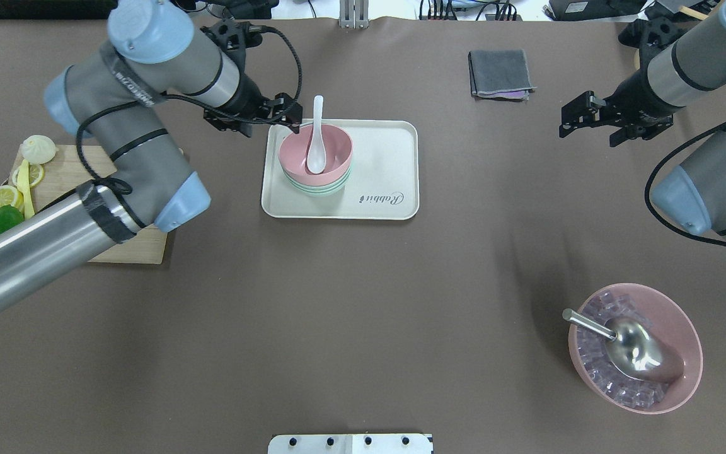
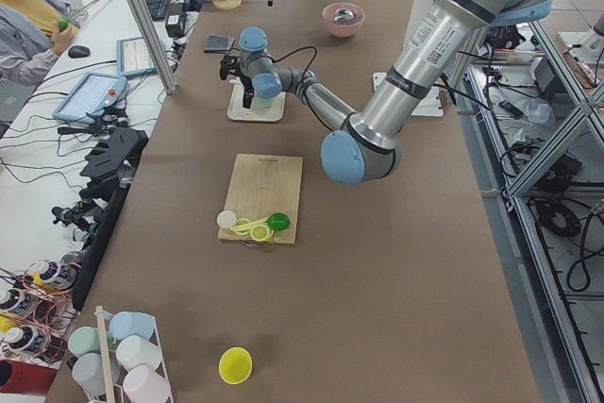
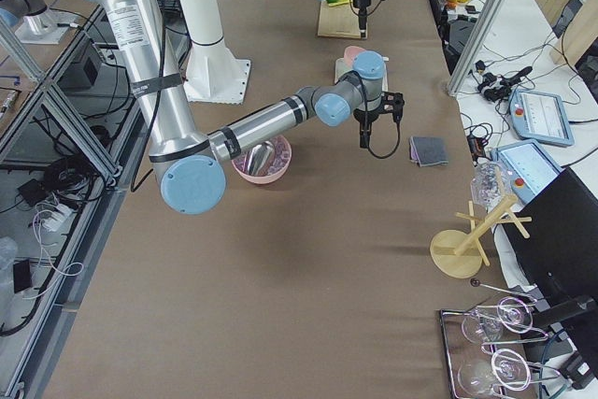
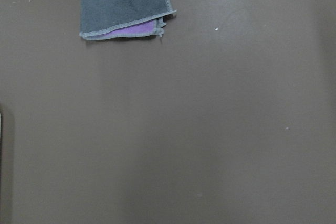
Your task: Stack pink bowl on green and place spoon
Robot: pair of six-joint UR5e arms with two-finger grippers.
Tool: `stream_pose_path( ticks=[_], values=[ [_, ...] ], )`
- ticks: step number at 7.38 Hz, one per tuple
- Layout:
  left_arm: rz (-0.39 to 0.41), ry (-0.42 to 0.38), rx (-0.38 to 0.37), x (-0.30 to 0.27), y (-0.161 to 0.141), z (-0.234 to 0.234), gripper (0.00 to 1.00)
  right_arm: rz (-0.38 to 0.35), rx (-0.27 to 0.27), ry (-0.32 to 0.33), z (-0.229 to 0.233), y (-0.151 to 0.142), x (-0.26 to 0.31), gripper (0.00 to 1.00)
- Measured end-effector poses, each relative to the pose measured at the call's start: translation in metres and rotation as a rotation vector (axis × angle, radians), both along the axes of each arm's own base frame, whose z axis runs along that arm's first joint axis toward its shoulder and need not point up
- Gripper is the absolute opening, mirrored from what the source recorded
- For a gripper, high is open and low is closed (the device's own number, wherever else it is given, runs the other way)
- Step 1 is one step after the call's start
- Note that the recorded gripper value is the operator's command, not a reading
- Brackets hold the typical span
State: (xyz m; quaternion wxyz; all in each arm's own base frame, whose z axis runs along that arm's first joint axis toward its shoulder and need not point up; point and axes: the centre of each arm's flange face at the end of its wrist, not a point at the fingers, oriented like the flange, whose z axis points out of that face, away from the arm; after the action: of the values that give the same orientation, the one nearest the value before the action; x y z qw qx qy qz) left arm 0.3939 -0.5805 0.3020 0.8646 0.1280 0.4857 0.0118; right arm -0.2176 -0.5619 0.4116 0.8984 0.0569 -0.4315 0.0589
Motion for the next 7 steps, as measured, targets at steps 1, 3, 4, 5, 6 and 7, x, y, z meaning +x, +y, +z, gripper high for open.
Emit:
stream_pose_path(
  ticks=[1, 3, 4, 5, 6, 7],
  values=[
    [0.033, -0.057, 0.044, -0.047, 0.013, 0.053, 0.97, -0.034, 0.042, 0.037, 0.026, 0.001, 0.025, 1.00],
    [0.122, -0.145, 0.121, -0.161, 0.031, 0.151, 0.97, -0.112, 0.118, 0.107, 0.088, 0.006, 0.090, 1.00],
    [0.148, -0.173, 0.134, -0.213, 0.041, 0.193, 0.97, -0.140, 0.131, 0.105, 0.113, 0.008, 0.127, 1.00],
    [0.162, -0.204, 0.143, -0.256, 0.048, 0.230, 0.97, -0.167, 0.143, 0.099, 0.133, 0.011, 0.156, 1.00],
    [0.175, -0.224, 0.126, -0.296, 0.050, 0.263, 0.97, -0.193, 0.155, 0.106, 0.147, 0.015, 0.172, 1.00],
    [0.180, -0.220, 0.076, -0.328, 0.050, 0.282, 0.97, -0.205, 0.157, 0.111, 0.157, 0.019, 0.179, 1.00]
  ],
)
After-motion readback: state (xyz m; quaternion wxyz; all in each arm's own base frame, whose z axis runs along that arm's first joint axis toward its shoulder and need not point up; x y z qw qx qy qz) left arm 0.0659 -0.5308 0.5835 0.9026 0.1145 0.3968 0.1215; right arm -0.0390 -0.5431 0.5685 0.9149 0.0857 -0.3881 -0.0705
